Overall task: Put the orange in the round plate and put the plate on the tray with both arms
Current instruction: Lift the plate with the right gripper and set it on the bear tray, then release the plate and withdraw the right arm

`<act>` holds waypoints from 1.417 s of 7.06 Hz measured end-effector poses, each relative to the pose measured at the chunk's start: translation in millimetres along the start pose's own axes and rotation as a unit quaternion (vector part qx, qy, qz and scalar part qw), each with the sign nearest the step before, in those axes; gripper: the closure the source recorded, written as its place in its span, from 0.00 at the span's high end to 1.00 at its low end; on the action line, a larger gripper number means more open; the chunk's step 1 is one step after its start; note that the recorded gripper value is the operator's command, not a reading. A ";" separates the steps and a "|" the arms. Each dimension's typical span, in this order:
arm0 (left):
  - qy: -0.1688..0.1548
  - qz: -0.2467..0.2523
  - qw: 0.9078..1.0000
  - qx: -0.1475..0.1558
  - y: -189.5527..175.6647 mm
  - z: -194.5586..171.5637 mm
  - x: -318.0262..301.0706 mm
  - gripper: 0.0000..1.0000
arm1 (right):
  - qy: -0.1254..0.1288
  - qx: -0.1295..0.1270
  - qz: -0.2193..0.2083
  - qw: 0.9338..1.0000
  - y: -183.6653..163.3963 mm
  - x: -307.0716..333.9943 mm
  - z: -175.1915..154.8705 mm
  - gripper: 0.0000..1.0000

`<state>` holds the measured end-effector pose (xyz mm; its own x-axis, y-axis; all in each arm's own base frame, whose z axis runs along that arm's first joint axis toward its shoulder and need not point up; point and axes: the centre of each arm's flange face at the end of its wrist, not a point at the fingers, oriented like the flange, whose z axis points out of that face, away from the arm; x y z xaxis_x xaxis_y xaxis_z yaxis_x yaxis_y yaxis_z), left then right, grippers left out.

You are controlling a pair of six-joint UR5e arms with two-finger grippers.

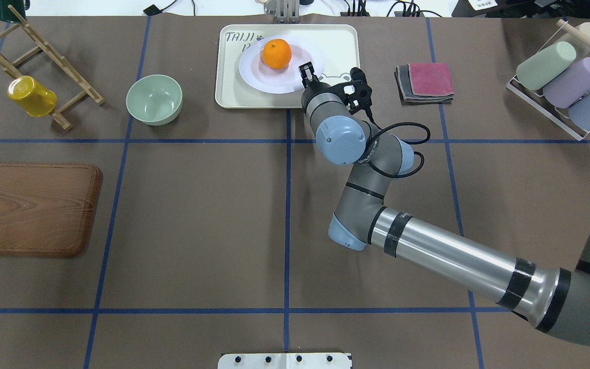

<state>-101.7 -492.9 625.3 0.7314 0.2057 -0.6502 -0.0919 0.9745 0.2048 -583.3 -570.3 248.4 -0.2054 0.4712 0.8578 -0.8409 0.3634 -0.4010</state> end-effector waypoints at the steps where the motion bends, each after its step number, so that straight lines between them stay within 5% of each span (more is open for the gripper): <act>1: 0.005 -0.004 1.000 -0.003 5.6 3.9 -1.6 0.99 | 0.033 -0.016 -0.064 0.997 -4.2 -9.1 -16.1 1.00; 2: 0.008 -0.016 1.000 -0.005 8.6 5.5 -2.0 0.99 | 0.075 -0.041 -0.142 0.986 -23.5 -23.5 -30.3 1.00; 3: 0.008 -0.029 1.000 -0.004 9.2 4.8 -1.0 0.99 | 0.118 -0.074 -0.218 0.966 -61.2 -35.7 -43.4 1.00; 4: 0.008 -0.032 0.999 -0.001 11.8 3.6 0.8 0.99 | 0.156 -0.111 -0.287 0.938 -112.6 -46.3 -54.7 1.00; 6: 0.006 -0.052 0.999 0.012 24.9 -5.7 12.5 0.99 | 0.207 -0.192 -0.417 0.864 -255.7 -57.0 -80.5 1.00; 8: 0.005 -0.073 0.997 0.024 34.3 -21.3 29.7 0.99 | 0.235 -0.255 -0.533 0.772 -415.5 -24.1 -120.1 1.00; 9: 0.008 -0.077 0.997 0.024 38.5 -21.9 31.6 0.99 | 0.247 -0.279 -0.563 0.737 -479.8 3.6 -144.1 1.00; 10: 0.017 -0.080 0.996 0.022 43.6 -18.6 31.4 0.99 | 0.247 -0.308 -0.568 0.722 -534.0 37.7 -172.8 1.00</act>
<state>-95.2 -442.3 600.2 0.7106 0.0519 -0.7017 0.0539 0.9903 0.1278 -55.4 -607.7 439.3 0.7730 -0.2398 0.5874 0.0882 0.9575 0.2747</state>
